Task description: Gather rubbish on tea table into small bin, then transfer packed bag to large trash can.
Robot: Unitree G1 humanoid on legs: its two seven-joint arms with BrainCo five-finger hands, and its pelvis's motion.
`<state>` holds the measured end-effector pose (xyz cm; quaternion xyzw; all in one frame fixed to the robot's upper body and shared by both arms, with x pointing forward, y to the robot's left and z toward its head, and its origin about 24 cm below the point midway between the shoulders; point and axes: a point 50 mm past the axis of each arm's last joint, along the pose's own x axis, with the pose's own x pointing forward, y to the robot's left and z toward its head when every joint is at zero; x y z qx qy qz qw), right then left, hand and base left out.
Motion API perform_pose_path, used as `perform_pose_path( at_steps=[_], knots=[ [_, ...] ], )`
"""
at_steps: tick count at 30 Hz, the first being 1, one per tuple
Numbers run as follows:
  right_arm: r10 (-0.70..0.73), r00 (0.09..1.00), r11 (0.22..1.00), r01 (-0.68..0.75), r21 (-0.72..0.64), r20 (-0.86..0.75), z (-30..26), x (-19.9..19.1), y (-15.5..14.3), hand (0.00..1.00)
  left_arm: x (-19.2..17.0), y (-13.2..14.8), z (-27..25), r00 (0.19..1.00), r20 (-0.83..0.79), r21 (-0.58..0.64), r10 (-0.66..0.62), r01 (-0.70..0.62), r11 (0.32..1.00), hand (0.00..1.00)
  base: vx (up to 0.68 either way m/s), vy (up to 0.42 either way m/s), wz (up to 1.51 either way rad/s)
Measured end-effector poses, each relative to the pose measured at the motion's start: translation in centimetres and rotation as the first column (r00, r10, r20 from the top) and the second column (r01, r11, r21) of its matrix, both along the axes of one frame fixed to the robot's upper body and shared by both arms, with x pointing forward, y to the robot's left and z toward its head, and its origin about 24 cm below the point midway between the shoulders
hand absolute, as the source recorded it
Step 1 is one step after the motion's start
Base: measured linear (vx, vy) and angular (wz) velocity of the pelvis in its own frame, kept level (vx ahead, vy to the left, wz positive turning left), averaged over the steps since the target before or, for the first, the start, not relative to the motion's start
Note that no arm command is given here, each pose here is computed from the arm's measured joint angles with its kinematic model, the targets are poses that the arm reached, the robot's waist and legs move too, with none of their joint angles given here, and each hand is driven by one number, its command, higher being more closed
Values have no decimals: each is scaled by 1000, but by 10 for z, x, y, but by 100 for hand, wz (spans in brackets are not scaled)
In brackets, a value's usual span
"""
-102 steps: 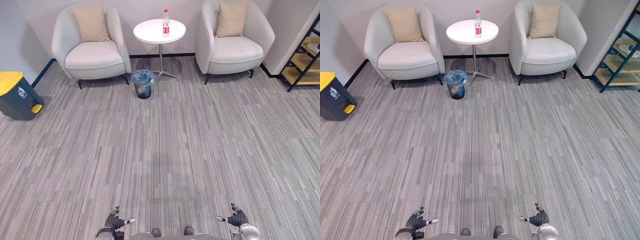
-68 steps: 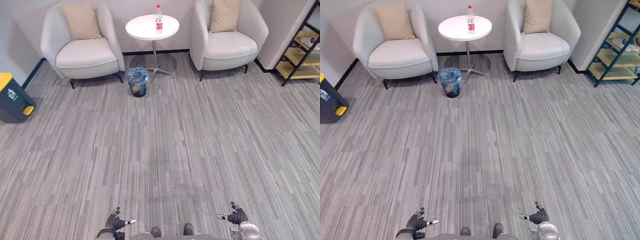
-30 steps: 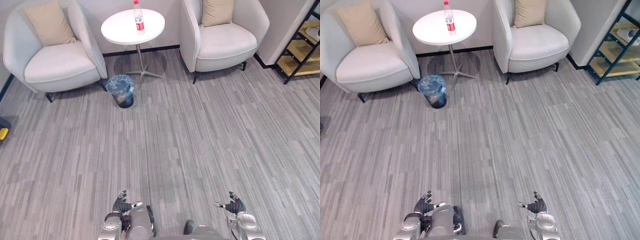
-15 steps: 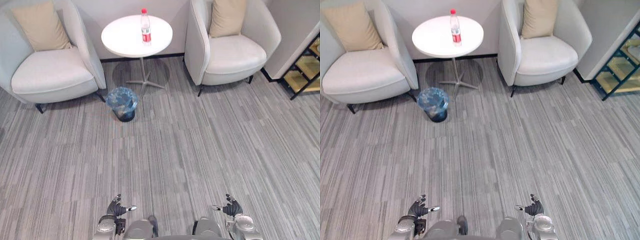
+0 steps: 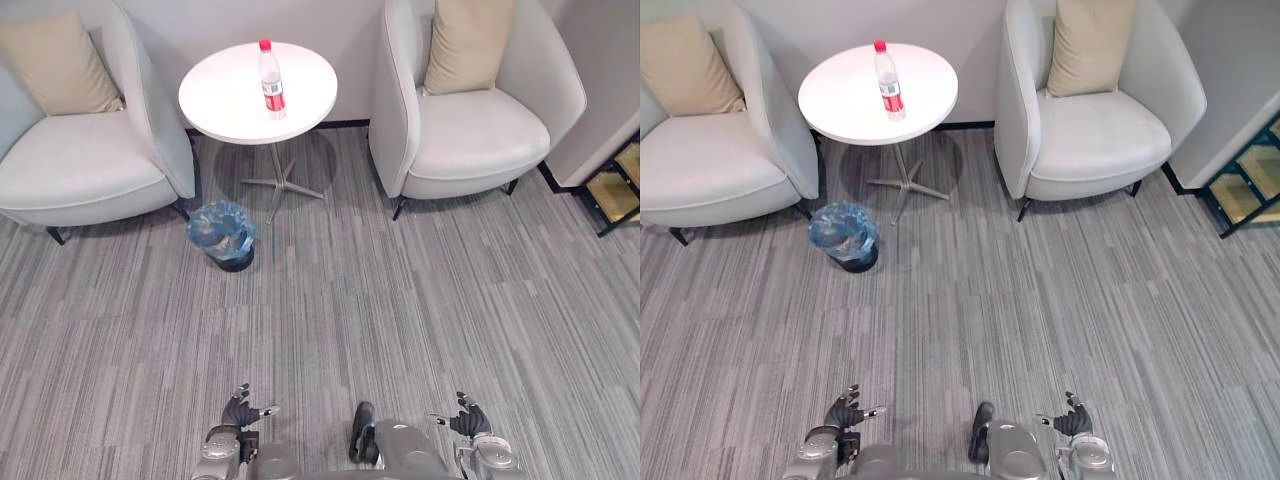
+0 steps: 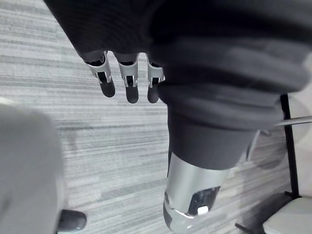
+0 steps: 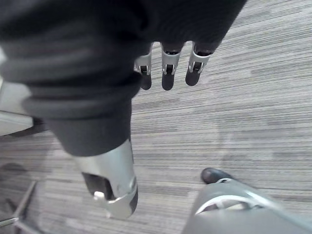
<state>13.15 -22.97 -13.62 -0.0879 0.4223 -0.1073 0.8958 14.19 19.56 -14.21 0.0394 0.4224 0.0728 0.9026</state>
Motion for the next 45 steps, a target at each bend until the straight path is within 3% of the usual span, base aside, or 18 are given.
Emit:
perform_pose_path(
  at_steps=[9,15,25,31,38,42,45],
  knots=[
    [-14,999,1000,13,13,46,4,16,8,0,0,-3,1,999,17,-21,33,-33,999,0,351,144,-34],
    [10,999,1000,-10,1,36,4,22,7,0,-3,12,2,999,6,13,46,-46,999,0,358,142,-5],
    [75,997,997,-75,-5,3,1,15,8,0,-4,12,1,1000,-7,35,-20,20,999,0,384,-26,23],
    [28,1000,999,-28,-30,6,4,12,-8,0,0,4,1,1000,3,15,-22,22,1000,0,366,-216,42],
    [1,1000,1000,-1,26,14,-1,-4,10,0,2,-8,1,999,23,-39,35,-34,999,0,281,-123,39],
    [-23,999,1000,22,22,45,4,4,5,0,1,-10,1,999,19,-41,28,-28,999,0,235,142,-4],
    [-36,999,999,36,39,-5,-4,-4,9,0,1,-1,1,1000,14,-8,5,-5,1000,0,225,132,25]
  ],
)
